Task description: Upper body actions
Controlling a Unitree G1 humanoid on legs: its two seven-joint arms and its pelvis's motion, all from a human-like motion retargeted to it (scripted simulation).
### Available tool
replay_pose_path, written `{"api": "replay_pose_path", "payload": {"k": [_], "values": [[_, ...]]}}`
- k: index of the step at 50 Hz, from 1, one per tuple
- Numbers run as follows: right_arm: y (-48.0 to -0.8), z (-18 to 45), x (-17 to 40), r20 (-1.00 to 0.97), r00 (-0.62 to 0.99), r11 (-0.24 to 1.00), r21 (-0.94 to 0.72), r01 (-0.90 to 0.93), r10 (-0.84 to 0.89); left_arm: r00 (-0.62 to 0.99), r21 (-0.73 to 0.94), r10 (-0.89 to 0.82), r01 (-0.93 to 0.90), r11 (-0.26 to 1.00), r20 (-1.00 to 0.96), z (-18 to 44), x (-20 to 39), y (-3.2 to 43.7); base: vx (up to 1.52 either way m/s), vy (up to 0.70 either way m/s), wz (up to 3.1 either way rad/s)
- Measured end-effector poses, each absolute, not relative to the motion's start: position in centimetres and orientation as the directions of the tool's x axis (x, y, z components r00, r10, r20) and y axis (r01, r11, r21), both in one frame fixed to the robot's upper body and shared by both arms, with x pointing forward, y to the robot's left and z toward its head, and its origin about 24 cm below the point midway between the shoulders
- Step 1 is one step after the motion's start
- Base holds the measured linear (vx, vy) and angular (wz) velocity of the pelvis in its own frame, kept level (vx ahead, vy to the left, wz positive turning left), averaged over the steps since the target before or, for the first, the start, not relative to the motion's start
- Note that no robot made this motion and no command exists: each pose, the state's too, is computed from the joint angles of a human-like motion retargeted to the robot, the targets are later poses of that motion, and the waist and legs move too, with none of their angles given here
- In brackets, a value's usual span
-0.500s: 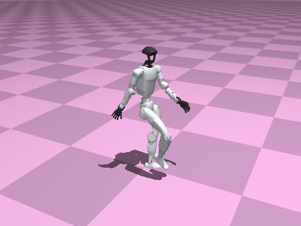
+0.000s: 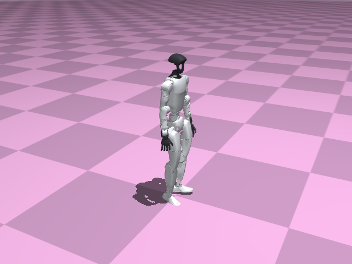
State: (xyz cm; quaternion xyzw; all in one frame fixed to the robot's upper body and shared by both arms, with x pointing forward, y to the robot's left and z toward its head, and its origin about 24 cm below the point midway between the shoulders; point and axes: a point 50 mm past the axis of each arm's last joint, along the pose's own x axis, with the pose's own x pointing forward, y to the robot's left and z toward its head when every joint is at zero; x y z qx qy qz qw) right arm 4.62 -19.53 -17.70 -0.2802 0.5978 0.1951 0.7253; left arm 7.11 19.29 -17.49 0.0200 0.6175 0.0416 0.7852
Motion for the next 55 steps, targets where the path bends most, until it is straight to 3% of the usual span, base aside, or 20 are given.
{"api": "replay_pose_path", "payload": {"k": [6, 15, 23, 30, 37, 46, 50, 55], "values": [[-19.6, -17.8, 3.2, -0.989, 0.141, 0.762, -0.128, -0.635, -0.049, 0.206, 0.085, 0.092, -0.043, 0.995, -0.974, -17.5, 6.2, 20.2, -0.08, -0.18, 0.15], [-22.2, -17.3, -3.1, -0.972, -0.053, 0.795, -0.154, -0.586, -0.227, 0.065, 0.113, 0.114, -0.015, 0.993, -0.991, -17.5, 2.5, 22.1, -0.04, -0.13, 0.21], [-23.8, -16.4, -5.2, -0.924, -0.243, 0.846, -0.135, -0.516, -0.296, -0.143, 0.225, 0.226, 0.024, 0.974, -0.964, -17.0, -3.7, 23.7, -0.05, -0.10, 0.00], [-20.4, -17.4, 3.4, -0.994, -0.024, 0.830, -0.077, -0.552, -0.108, -0.387, 0.132, 0.170, 0.124, 0.984, -0.906, -15.2, -12.4, 23.7, -0.09, -0.07, 0.23], [-15.9, -15.0, 16.2, -0.948, 0.294, 0.891, -0.026, -0.452, 0.122, -0.560, -0.069, -0.040, 0.031, 0.997, -0.827, -13.1, -18.5, 20.0, -0.10, -0.01, -0.14], [-11.8, -8.1, 28.0, -0.699, 0.648, 0.894, -0.029, -0.447, 0.301, -0.587, -0.185, -0.184, -0.059, 0.981, -0.789, -12.4, -20.1, 17.5, -0.05, -0.03, -0.53], [-11.0, -6.6, 29.6, -0.644, 0.700, 0.889, -0.066, -0.454, 0.310, -0.542, -0.181, -0.170, -0.034, 0.983, -0.823, -13.3, -18.6, 17.7, -0.01, -0.02, -0.19], [-10.8, -8.2, 27.8, -0.701, 0.654, 0.895, -0.052, -0.444, 0.283, -0.458, -0.137, -0.125, -0.008, 0.991, -0.880, -14.5, -15.9, 18.8, 0.03, 0.00, 0.34]]}}
